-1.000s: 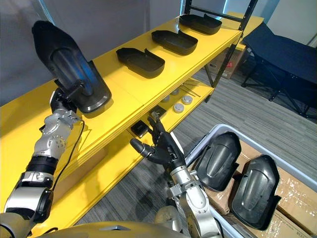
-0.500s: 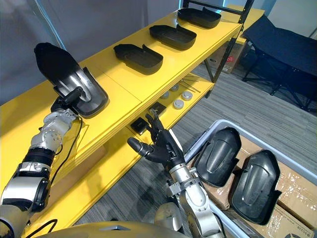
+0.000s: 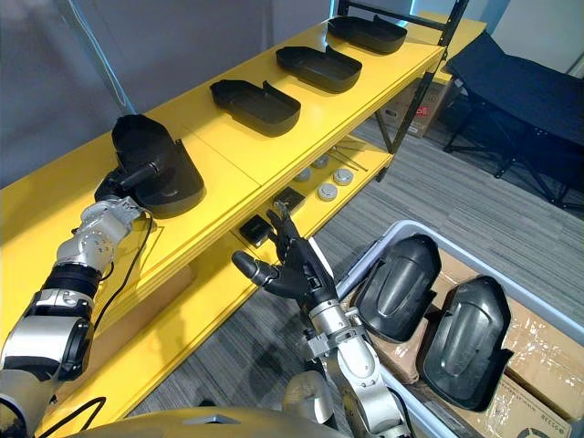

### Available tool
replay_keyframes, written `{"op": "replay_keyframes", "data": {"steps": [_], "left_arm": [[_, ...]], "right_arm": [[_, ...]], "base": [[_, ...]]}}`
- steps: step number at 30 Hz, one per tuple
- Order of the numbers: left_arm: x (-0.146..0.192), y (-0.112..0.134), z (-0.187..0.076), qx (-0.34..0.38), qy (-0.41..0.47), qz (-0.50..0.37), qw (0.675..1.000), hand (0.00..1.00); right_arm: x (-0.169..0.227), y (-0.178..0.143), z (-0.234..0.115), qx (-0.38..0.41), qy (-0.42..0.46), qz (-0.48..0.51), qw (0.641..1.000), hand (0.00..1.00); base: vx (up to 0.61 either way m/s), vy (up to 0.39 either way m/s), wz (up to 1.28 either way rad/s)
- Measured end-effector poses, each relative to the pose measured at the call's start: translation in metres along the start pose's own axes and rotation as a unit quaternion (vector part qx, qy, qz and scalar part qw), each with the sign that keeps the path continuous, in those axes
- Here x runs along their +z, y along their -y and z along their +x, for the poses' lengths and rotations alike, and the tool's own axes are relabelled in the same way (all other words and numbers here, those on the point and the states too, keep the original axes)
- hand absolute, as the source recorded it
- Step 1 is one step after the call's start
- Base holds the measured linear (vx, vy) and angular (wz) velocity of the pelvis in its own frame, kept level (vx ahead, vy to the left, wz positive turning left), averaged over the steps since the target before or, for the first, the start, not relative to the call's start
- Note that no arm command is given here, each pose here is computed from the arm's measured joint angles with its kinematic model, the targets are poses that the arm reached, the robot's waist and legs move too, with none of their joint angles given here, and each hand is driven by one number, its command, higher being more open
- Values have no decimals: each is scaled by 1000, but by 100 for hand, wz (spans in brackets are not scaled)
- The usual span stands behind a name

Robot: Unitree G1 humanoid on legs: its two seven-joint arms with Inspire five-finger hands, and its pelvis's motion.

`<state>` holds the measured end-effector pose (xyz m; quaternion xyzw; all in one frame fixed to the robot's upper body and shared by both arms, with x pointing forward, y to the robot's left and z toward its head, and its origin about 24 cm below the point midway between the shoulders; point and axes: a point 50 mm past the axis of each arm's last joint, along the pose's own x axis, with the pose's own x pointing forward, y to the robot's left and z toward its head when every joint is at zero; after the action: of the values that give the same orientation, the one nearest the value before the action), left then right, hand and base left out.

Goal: Walk over and take three plastic housings, then place them on the shelf

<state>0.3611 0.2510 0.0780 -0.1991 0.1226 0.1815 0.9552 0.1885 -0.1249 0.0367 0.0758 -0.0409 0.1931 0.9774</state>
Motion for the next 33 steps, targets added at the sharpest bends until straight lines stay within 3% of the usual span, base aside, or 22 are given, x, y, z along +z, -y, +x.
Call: {"op": "replay_keyframes", "data": {"steps": [16, 20, 26, 33], "left_arm": [[6, 10, 1, 82, 20, 6, 996, 100], [9, 19, 0, 121, 41, 44, 991, 100], [18, 5, -2, 226, 91, 158, 957, 100], [21, 1, -4, 273, 96, 235, 928, 100]], "right_arm": [[-10, -13, -1, 21, -20, 14, 999, 100], [-14, -16, -1, 20, -27, 19, 999, 100], [-21, -15, -3, 8, -41, 20, 999, 100], [-20, -22, -3, 6, -27, 30, 999, 100]], "base": [[0, 0, 0], [0, 0, 3], [1, 0, 7], [-3, -2, 1]]}}
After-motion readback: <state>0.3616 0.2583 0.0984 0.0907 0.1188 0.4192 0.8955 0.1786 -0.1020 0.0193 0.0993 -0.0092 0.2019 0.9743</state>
